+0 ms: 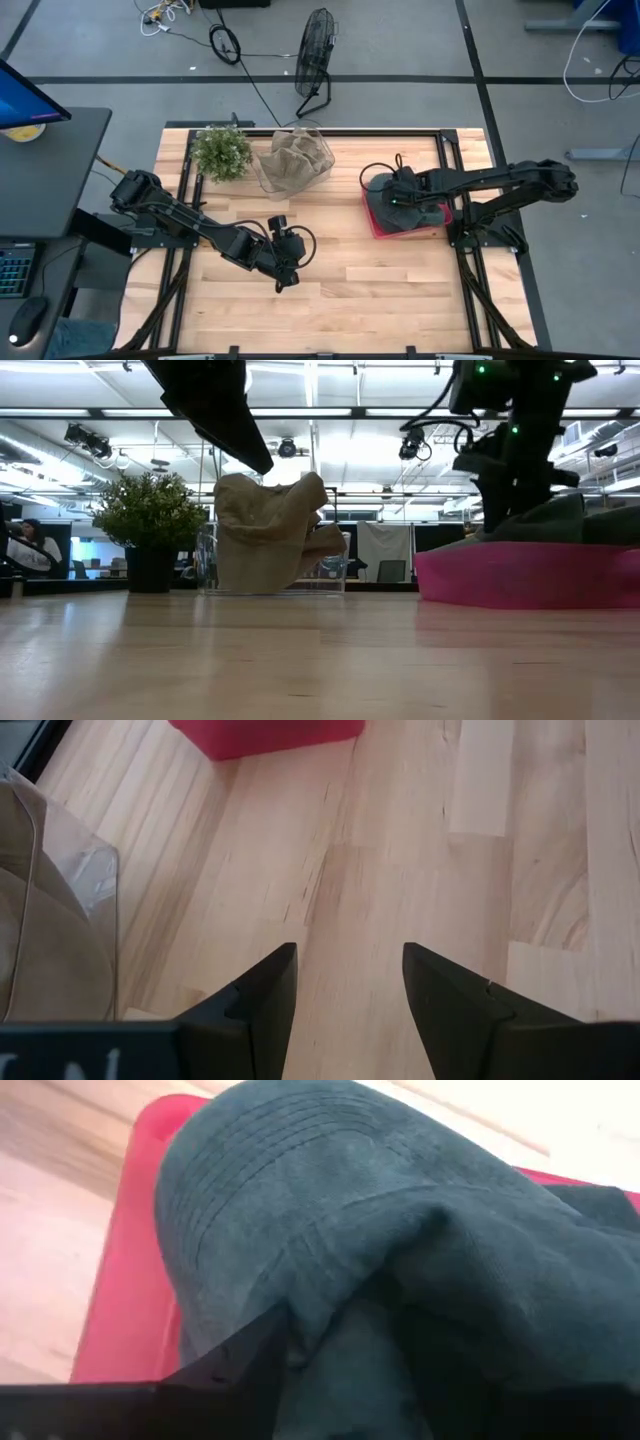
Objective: Pick & Place hat
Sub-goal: Put the black cap into the red bin
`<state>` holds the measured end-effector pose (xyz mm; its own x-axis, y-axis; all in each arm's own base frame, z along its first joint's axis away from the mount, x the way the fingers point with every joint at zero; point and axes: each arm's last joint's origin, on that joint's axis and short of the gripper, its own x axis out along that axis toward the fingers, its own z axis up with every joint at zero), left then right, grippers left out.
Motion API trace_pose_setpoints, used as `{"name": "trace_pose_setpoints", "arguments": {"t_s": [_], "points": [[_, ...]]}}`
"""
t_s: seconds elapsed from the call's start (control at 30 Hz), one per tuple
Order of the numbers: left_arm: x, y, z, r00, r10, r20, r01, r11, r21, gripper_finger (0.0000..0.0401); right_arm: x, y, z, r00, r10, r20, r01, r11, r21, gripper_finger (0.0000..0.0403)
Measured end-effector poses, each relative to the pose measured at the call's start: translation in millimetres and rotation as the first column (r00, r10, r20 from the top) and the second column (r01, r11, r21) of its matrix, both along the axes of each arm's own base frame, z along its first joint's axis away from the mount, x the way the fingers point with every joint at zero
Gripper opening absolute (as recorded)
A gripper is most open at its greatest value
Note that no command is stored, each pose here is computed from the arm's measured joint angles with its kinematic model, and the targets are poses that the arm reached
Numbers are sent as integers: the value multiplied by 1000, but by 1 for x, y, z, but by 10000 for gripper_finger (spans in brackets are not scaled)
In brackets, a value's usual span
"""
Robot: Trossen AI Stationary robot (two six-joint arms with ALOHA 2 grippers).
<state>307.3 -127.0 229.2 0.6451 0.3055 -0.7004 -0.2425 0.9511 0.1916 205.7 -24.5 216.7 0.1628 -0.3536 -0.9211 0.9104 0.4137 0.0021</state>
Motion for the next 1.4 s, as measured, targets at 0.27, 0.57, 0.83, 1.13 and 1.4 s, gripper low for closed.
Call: {"name": "trace_pose_setpoints", "arguments": {"t_s": [0.27, 0.57, 0.83, 1.13, 1.4], "points": [[0, 0, 0, 1000, -16, -7, 17, 1000, 15, 188, 6, -6, -17, 992, -20, 128, 24, 999, -25, 199], [0, 0, 0, 1000, -25, -11, 26, 999, 24, 188, 10, -13, -22, 984, 41, 172, -33, 998, -48, 100], [0, 0, 0, 1000, -25, -12, 26, 999, 24, 188, 11, -9, -19, 976, 176, 131, -171, 984, -48, 22], [0, 0, 0, 1000, -25, -11, 25, 999, 23, 188, 10, 1, 41, 951, 307, 34, -306, 951, -40, 9], [0, 0, 0, 1000, -18, -8, 18, 1000, 16, 188, 8, 14, 62, 866, 495, -72, -499, 865, -53, 9]]}}
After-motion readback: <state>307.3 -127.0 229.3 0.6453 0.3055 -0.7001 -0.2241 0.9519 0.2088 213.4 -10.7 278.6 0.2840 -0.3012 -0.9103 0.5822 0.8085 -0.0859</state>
